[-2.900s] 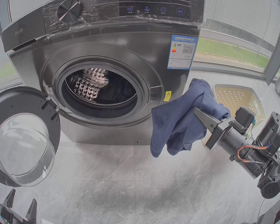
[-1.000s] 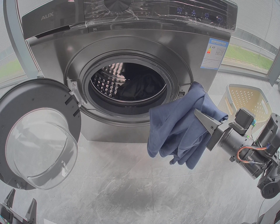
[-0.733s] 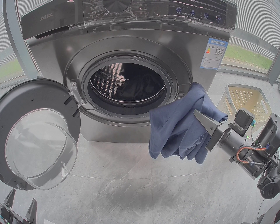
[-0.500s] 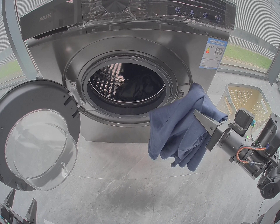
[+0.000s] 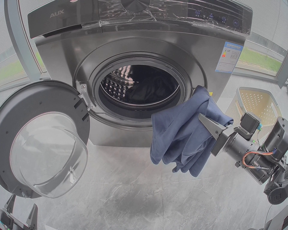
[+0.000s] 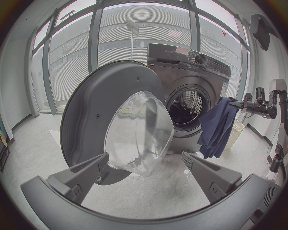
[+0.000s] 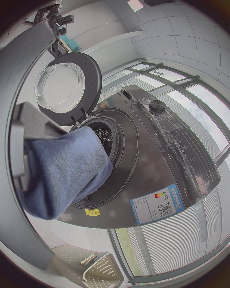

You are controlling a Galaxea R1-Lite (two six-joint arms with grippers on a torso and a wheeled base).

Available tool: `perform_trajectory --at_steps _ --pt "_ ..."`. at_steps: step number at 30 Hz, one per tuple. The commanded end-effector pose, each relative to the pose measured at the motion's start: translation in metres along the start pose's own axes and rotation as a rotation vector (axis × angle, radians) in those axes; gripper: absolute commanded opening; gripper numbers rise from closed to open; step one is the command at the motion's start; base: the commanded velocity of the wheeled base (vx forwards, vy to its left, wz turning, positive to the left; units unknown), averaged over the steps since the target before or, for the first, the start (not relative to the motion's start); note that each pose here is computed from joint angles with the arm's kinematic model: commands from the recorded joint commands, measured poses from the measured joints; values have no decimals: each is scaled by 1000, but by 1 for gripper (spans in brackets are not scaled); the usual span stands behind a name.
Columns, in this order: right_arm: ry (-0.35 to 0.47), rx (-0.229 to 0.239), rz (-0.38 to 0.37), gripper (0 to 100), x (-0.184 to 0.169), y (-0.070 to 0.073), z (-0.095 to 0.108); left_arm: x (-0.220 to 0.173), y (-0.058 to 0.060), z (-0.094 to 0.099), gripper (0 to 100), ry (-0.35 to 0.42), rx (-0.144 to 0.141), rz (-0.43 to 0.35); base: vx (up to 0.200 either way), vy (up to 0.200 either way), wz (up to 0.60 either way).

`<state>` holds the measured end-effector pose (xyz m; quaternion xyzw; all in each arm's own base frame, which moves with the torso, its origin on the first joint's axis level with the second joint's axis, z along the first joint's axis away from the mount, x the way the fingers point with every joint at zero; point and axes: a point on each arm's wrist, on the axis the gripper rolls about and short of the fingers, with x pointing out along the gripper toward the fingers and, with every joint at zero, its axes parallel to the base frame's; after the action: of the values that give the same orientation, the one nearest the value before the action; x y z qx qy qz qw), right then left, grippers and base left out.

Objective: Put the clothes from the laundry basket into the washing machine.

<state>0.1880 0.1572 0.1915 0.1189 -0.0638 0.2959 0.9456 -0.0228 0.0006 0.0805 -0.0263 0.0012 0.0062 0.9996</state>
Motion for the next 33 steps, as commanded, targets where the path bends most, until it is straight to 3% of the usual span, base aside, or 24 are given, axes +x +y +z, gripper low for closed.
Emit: perform_trajectory --at_steps 1,4,16,19,21,24,33 --pt "5 0 1 0 1 0 -1 0 0 -5 100 -1 0 0 0 -200 0" --pt "5 0 1 0 1 0 -1 0 0 -5 100 0 0 0 0 -200 0" --pt "24 0 12 0 3 3 -7 0 0 -5 100 -1 5 0 0 0 0" --pt "28 10 48 0 5 13 -9 0 0 -5 100 -4 5 3 0 0 0" --pt "20 49 72 0 13 21 -10 0 0 -5 100 -1 23 -2 0 0 0" --pt "20 87 84 0 26 28 -15 0 0 -5 100 -1 30 -2 0 0 0" --pt "-20 111 130 0 46 42 -27 0 0 -5 100 -2 33 -14 0 0 0"
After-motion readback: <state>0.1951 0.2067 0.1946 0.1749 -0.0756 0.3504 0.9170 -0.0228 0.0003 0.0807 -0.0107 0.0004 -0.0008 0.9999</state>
